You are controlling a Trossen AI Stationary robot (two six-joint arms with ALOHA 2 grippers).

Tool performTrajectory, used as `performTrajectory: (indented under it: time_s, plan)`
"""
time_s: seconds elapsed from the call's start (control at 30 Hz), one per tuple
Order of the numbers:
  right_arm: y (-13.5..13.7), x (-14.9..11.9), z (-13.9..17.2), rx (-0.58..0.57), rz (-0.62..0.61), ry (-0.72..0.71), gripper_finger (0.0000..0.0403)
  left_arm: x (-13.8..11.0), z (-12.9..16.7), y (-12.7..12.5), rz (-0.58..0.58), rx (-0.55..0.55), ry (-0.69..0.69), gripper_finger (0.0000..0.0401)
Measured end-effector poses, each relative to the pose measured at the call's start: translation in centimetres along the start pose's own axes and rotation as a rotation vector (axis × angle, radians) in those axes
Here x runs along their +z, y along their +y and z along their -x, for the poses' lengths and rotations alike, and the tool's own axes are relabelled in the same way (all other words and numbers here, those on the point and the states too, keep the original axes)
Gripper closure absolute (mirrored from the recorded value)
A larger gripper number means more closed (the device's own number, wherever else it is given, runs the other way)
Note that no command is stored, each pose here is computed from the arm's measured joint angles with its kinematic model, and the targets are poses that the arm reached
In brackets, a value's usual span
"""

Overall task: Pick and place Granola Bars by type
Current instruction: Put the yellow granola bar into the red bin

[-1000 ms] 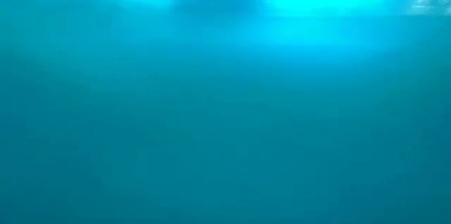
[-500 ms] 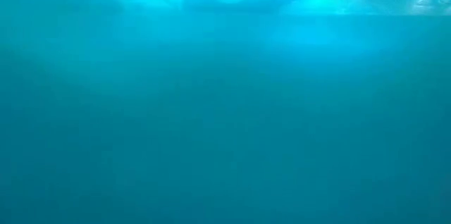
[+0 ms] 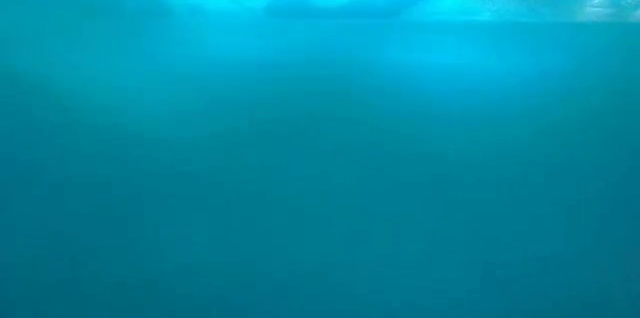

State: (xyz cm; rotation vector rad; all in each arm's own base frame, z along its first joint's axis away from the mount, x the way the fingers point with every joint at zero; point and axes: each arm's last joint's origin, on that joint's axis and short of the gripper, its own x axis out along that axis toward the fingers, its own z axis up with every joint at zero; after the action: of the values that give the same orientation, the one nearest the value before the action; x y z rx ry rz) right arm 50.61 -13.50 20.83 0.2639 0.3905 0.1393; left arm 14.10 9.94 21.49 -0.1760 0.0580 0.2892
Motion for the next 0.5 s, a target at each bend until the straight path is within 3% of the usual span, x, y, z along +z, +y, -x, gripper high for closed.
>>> performTrajectory:
  time_s: [0.2, 0.4, 0.5]
  plan:
    - [3.7, 1.5, 3.3, 0.042, 0.076, 0.207, 0.0224, -0.5, 0.0, 0.0, 0.002, 0.001, 0.051, 0.0064]
    - [10.4, 3.3, 9.0, 0.073, 0.191, 0.327, 0.0239, -1.6, -0.2, -1.3, 0.038, -0.241, 0.113, 0.0064]
    - [13.2, 3.3, 13.2, 0.013, 0.254, 0.275, 0.0244, -1.8, -0.3, -1.8, 0.035, -0.264, 0.123, 0.0064]
